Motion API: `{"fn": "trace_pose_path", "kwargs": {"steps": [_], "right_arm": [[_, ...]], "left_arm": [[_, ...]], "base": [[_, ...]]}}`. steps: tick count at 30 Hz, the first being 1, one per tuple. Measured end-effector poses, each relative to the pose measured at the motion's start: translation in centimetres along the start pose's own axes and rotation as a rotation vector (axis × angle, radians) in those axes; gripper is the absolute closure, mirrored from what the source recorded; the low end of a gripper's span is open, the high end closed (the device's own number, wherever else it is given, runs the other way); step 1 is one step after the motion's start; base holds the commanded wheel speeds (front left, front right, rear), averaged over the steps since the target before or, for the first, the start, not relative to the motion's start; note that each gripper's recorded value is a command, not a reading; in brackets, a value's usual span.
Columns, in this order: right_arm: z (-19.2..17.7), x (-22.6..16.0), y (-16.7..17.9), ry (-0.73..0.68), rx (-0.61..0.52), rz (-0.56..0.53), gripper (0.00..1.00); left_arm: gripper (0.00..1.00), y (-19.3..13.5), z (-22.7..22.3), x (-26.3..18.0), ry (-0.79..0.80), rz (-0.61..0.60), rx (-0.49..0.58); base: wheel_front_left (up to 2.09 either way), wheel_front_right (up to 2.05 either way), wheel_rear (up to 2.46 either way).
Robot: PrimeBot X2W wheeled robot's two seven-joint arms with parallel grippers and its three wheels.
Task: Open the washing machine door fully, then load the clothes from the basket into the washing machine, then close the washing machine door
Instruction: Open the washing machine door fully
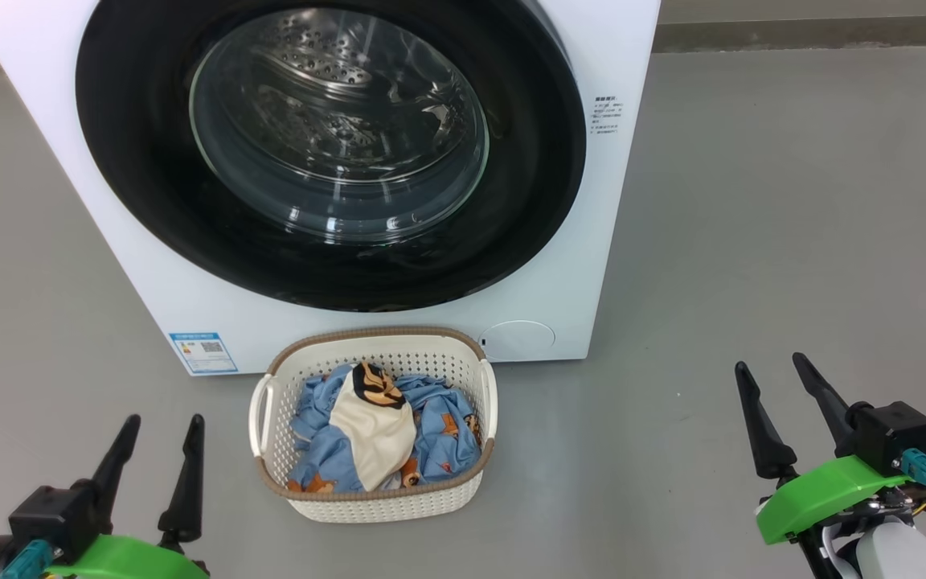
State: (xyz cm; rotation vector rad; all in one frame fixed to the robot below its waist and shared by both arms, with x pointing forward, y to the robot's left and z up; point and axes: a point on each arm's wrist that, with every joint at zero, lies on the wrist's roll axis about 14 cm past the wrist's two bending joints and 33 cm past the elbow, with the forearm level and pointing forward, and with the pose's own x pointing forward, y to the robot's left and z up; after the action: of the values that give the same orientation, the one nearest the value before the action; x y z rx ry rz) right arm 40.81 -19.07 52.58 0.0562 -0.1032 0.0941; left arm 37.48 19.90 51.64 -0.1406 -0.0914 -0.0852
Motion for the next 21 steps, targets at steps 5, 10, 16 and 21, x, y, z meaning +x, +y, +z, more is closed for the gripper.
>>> {"fn": "trace_pose_path", "kwargs": {"steps": [5, 10, 16, 21], "right_arm": [[0.1, 0.1, -0.1, -0.006, 0.005, -0.005, 0.00], [0.4, 0.2, -0.4, -0.015, 0.021, -0.018, 0.00], [2.1, 1.6, -0.6, -0.068, 0.066, -0.028, 0.00], [4.7, 3.2, 0.1, -0.144, 0.078, -0.003, 0.00]], "left_arm": [[0.00, -0.2, 0.4, 0.1, -0.015, -0.002, -0.001], [0.00, -0.3, 0.7, 0.1, -0.026, -0.004, -0.003], [0.00, -0.3, 0.6, 0.0, -0.022, -0.004, -0.001], [0.00, -0.8, 0.1, -0.1, -0.007, -0.015, -0.003]], "base": [[0.00, 0.00, 0.00], [0.00, 0.00, 0.00], [0.00, 0.00, 0.00], [0.00, 0.00, 0.00]]}}
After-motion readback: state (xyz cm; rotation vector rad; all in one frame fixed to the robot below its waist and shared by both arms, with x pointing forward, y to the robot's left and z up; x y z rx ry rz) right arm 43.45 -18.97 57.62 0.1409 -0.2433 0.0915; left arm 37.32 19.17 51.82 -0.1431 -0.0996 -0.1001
